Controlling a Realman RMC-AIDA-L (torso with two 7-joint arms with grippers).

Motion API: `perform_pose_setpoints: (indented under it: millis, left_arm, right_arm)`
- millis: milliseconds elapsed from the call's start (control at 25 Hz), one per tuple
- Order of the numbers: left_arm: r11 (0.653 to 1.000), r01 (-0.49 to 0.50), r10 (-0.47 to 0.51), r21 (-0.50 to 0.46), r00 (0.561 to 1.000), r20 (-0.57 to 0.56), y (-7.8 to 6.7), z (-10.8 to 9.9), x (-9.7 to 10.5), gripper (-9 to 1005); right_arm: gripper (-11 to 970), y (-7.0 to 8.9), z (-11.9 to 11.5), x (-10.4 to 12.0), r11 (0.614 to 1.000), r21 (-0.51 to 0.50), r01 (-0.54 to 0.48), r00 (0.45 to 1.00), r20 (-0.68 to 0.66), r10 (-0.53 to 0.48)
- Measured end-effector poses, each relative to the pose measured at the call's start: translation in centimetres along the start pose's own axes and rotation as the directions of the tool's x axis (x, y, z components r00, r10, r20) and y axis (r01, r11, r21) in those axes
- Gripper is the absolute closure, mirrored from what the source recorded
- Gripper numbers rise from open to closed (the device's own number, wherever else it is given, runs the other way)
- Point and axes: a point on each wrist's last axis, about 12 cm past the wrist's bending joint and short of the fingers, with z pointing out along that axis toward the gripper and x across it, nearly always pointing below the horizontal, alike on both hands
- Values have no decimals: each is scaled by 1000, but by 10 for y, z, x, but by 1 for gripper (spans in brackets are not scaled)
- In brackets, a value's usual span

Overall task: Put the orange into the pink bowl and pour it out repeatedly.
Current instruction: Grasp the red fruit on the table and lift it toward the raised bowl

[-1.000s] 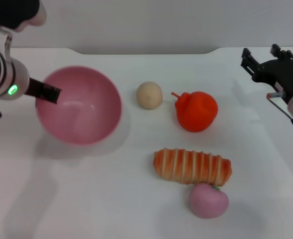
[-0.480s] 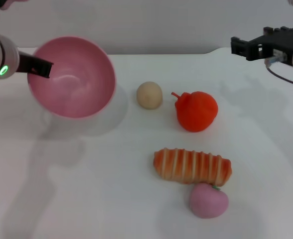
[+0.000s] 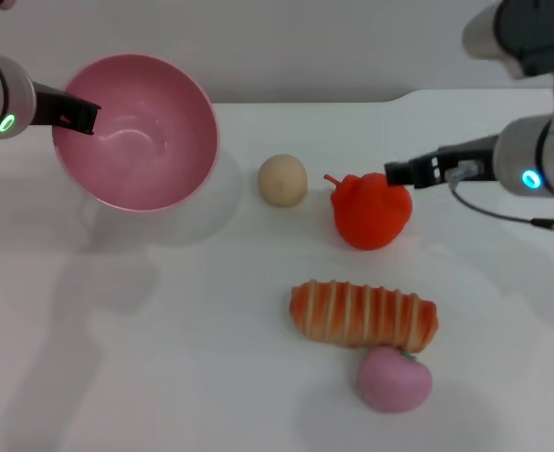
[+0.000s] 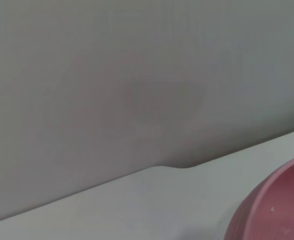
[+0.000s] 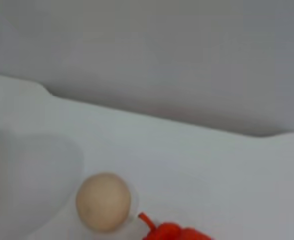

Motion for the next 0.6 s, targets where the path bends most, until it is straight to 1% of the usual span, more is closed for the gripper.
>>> perform_pose_setpoints:
  millis: [200,600]
  left_arm:
    - [1000,-19,19,3,1000,1,0,1,0,955]
    - [999,-32,32,30,999,-3,-3,3,0,955]
  right_arm:
    - [284,2,17,3,999,-34,-25,999,-25,24]
    - [305,6,39,1,999,-51,-1,997,-71,-3]
